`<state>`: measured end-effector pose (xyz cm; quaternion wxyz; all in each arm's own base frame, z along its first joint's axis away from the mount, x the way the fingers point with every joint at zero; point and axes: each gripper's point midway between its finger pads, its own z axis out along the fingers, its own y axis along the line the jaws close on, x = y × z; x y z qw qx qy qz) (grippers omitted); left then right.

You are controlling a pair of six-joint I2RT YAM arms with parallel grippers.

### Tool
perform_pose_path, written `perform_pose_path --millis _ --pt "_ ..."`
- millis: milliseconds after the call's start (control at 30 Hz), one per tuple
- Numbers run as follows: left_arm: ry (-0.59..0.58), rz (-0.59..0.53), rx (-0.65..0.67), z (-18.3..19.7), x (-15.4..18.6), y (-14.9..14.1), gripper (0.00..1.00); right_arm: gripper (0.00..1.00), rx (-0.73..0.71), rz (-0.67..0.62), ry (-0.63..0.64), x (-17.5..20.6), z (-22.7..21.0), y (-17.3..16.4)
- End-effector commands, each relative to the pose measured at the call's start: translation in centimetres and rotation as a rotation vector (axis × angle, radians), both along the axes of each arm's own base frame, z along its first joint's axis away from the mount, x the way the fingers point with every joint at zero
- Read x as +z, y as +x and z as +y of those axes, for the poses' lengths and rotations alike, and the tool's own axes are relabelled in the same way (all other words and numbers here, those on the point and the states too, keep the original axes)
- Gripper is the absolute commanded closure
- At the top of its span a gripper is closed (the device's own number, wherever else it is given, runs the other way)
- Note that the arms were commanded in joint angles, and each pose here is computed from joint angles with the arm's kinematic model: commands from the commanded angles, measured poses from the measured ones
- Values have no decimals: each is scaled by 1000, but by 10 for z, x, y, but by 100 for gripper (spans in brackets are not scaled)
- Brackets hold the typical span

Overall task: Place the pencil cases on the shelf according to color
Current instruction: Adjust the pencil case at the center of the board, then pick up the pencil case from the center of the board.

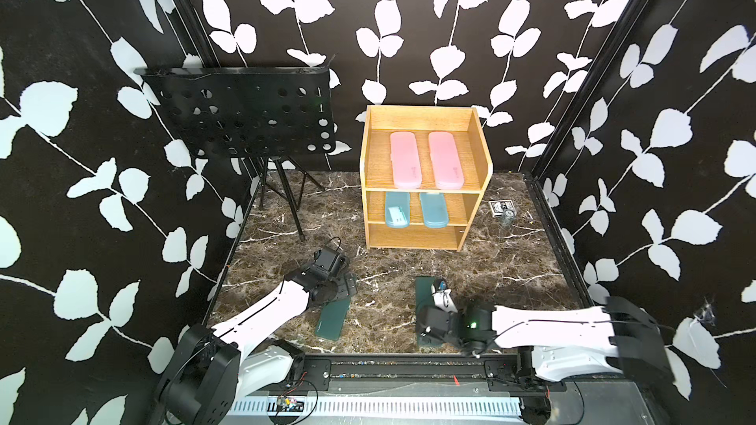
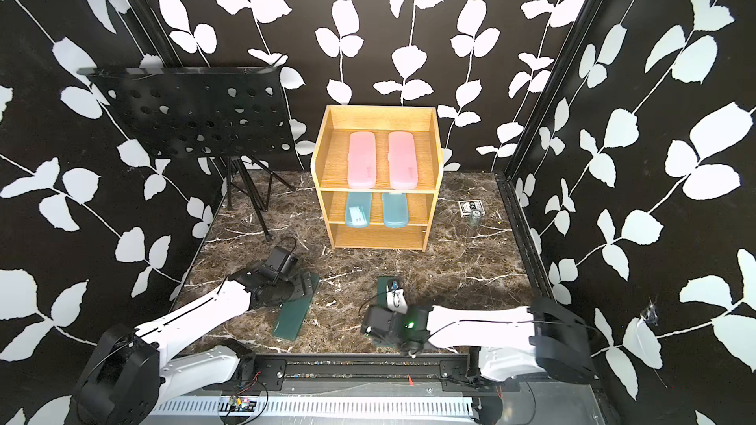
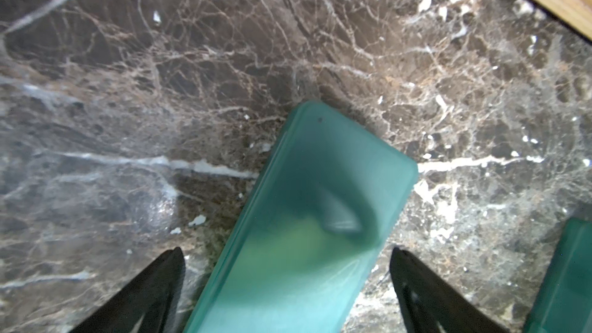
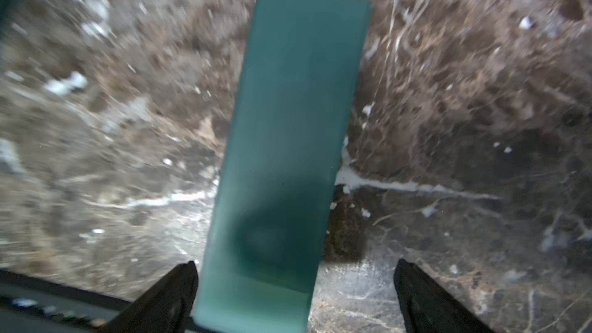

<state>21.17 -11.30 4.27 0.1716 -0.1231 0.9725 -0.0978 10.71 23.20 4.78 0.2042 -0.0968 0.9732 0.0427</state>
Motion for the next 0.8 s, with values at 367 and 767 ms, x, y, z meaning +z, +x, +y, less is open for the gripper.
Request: perform_pose_path --millis 367,767 --pt "20 -67 -12 12 16 -8 1 8 -173 27 -63 -50 -6 -20" --pt "49 -94 5 18 19 -3 1 38 -146 -193 35 3 -40 9"
